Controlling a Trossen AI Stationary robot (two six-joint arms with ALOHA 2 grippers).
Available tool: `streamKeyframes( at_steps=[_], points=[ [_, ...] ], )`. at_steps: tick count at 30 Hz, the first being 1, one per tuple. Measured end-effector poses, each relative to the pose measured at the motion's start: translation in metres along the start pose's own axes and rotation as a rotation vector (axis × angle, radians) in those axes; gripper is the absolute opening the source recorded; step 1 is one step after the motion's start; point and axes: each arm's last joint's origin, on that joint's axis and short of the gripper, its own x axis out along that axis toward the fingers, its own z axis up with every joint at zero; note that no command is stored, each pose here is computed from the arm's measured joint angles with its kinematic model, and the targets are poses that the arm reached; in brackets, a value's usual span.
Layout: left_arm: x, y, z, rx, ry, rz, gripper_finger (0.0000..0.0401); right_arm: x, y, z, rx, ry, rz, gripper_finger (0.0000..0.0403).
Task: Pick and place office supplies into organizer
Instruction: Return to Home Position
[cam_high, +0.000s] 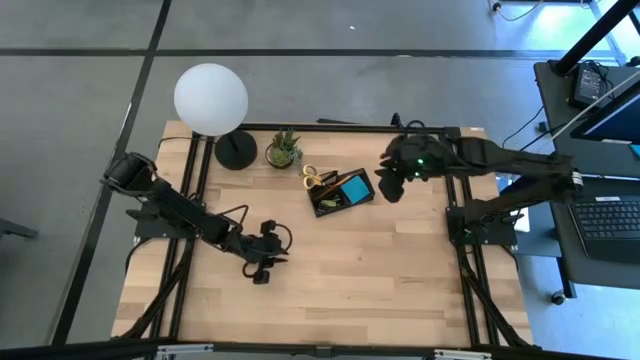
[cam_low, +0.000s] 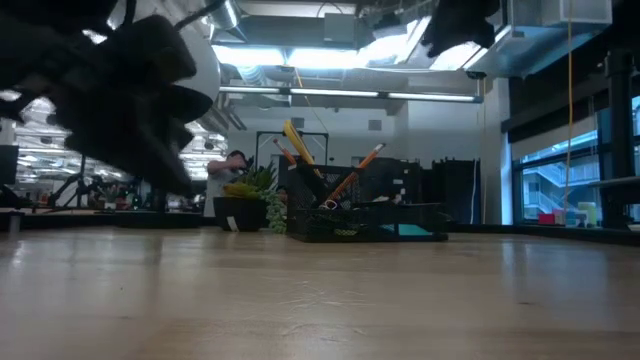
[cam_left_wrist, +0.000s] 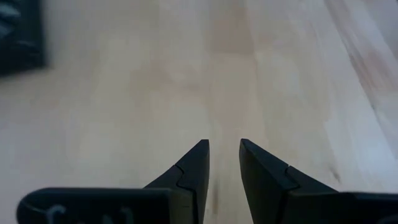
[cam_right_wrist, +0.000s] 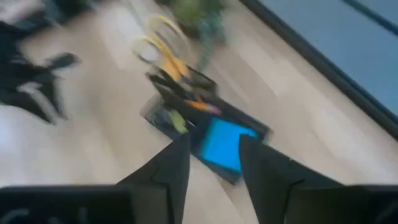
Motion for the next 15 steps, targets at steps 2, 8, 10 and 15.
streamKeyframes(
  at_steps=[2,8,10,15],
  points=[
    [-0.004,0.001,0.005,-0.007,-0.040,0.040,0.0082,-0.003,0.002,-0.003,-0.019,-0.071,0.036,0.0139],
    [-0.038,0.010,0.021,0.023,-0.183,-0.047,0.0082,-0.006,-0.005,-0.030,-0.095,-0.198,0.213,0.0139],
    [-0.052,0.018,0.020,0.021,-0.249,-0.062,0.0082,-0.009,-0.011,-0.041,-0.104,-0.269,0.256,0.0139],
    [-0.081,0.042,0.005,-0.056,-0.383,-0.001,0.0082,-0.014,-0.032,-0.081,-0.119,-0.381,0.283,0.0139]
  ],
)
